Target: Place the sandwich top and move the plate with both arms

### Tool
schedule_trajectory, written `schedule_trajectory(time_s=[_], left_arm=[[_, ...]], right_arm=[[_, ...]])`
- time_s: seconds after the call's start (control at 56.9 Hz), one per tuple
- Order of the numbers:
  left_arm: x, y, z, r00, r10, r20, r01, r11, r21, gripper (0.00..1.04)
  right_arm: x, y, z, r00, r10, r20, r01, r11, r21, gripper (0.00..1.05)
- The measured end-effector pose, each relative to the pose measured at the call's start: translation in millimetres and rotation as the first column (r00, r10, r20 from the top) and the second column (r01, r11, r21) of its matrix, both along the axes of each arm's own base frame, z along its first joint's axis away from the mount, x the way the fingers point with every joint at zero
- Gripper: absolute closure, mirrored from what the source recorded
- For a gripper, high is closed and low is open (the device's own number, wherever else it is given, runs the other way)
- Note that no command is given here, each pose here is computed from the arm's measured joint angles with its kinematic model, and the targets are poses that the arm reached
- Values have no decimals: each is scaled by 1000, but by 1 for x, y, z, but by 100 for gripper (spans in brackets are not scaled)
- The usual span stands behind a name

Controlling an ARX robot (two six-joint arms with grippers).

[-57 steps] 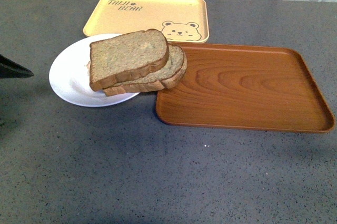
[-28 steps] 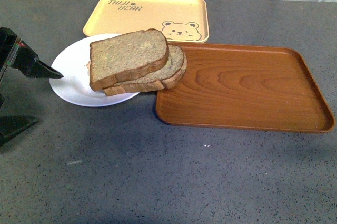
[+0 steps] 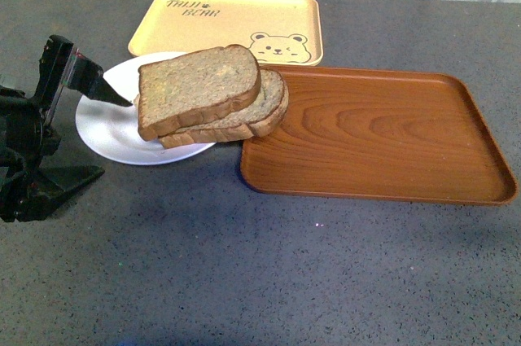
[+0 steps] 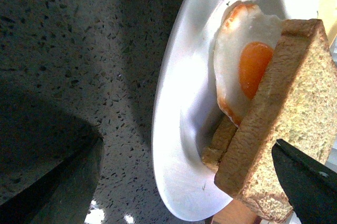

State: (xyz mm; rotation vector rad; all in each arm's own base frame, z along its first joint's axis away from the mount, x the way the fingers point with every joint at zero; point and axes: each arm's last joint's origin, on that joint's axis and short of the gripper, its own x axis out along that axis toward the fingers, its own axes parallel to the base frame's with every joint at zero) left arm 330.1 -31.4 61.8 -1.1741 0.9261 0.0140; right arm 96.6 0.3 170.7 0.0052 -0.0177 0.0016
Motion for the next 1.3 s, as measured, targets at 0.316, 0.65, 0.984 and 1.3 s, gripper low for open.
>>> schedule_trajectory(time_s=[0.316,0.65,0.984,1.3], left_arm=[[11,-5,-3,999,33,-9,-34,997,-64,9],[10,-4,-7,994,108,-34,-111,985,-130,21],[4,-3,-13,985,155,-70,-165,972,-166,82],[2,-5,-11,990,136,-41,-142,972,-186,102]], right_arm=[[0,0,0,1000,0,0,0,1000,0,9],[0,0,0,1000,0,0,0,1000,0,9],[0,0,0,1000,0,0,0,1000,0,9],[0,0,0,1000,0,0,0,1000,0,9]])
